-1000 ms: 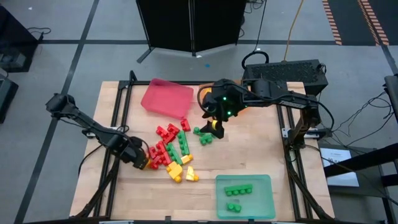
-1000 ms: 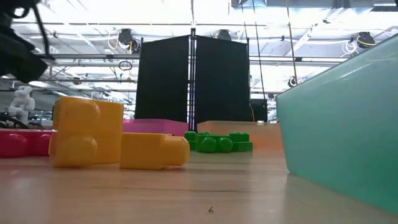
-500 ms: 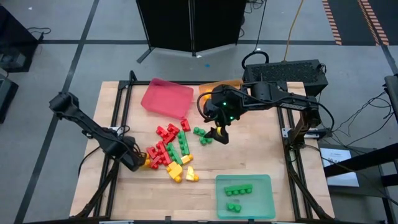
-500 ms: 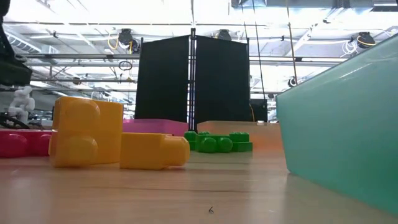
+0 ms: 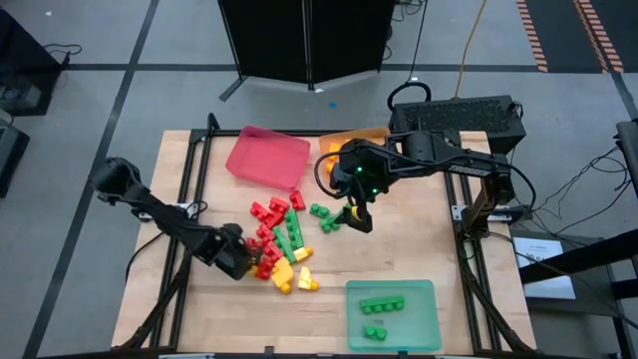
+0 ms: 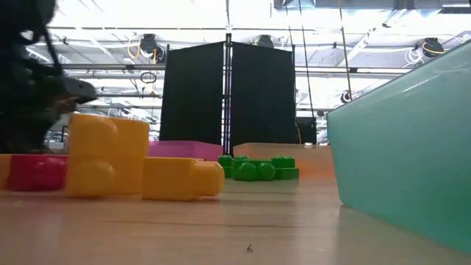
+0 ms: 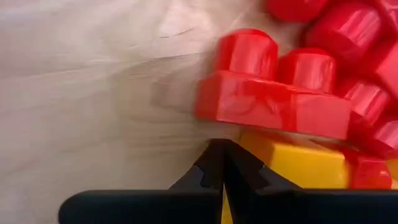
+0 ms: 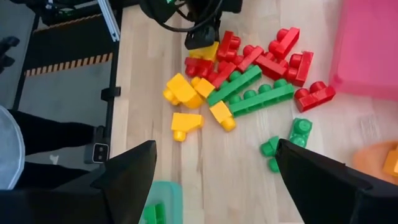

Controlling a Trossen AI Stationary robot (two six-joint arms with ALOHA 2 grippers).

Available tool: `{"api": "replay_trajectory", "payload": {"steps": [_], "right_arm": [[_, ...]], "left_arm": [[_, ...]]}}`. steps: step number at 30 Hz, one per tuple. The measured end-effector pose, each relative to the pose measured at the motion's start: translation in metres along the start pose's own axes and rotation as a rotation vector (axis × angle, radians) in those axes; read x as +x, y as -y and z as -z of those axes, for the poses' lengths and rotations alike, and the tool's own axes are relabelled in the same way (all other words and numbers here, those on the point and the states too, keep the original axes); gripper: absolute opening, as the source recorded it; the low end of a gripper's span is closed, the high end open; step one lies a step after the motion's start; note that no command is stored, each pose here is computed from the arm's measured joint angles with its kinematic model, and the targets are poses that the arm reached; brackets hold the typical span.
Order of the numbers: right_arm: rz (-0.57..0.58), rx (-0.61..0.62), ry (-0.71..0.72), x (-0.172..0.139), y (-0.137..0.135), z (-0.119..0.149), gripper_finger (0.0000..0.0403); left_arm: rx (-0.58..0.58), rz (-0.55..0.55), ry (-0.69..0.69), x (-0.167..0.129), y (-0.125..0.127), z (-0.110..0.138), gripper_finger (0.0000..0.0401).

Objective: Sort blocks
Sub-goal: Adjust the game pieces on the table

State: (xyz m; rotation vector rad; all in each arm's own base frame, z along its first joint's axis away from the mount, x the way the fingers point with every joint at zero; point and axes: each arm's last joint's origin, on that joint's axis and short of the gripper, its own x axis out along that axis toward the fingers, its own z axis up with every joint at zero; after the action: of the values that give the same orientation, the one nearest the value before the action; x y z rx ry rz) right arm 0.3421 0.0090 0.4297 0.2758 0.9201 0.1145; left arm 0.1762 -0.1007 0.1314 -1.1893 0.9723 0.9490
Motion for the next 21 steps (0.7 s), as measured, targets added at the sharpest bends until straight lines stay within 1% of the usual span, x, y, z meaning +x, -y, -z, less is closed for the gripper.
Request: {"api": "replay_trajectory", "payload": {"steps": [2,6,8,10,14,18,21], "right_arm": [[0.0,-0.009,0.0,0.0,0.0,0.0,0.0324],[0.001,-0.025,-0.009,0.0,0.0,0.001,0.0324],[0.002,-0.029,-0.011,0.0,0.0,0.001,0.0324],[0.003,-0.032,-0.016,0.0,0.0,0.002,0.0324],[0.004,-0.032,-0.022,0.0,0.0,0.002,0.0324],[0.006,-0.028,-0.037,0.0,0.001,0.004,0.0324],[0.008,-0.022,-0.045,0.0,0.001,0.004,0.0324]], "left_arm": [[0.008,0.018,0.005,0.007,0.007,-0.001,0.001],[0.012,0.012,0.019,0.012,0.017,-0.009,0.0011],[0.013,0.036,0.025,0.013,0.023,-0.015,0.0011],[0.021,0.075,0.038,0.015,0.029,-0.02,0.0011],[-0.007,0.202,0.132,0.017,0.044,-0.032,0.0011],[0.003,0.336,0.151,0.021,0.062,-0.045,0.0011],[0.026,0.401,0.163,0.026,0.072,-0.054,0.0011]]}}
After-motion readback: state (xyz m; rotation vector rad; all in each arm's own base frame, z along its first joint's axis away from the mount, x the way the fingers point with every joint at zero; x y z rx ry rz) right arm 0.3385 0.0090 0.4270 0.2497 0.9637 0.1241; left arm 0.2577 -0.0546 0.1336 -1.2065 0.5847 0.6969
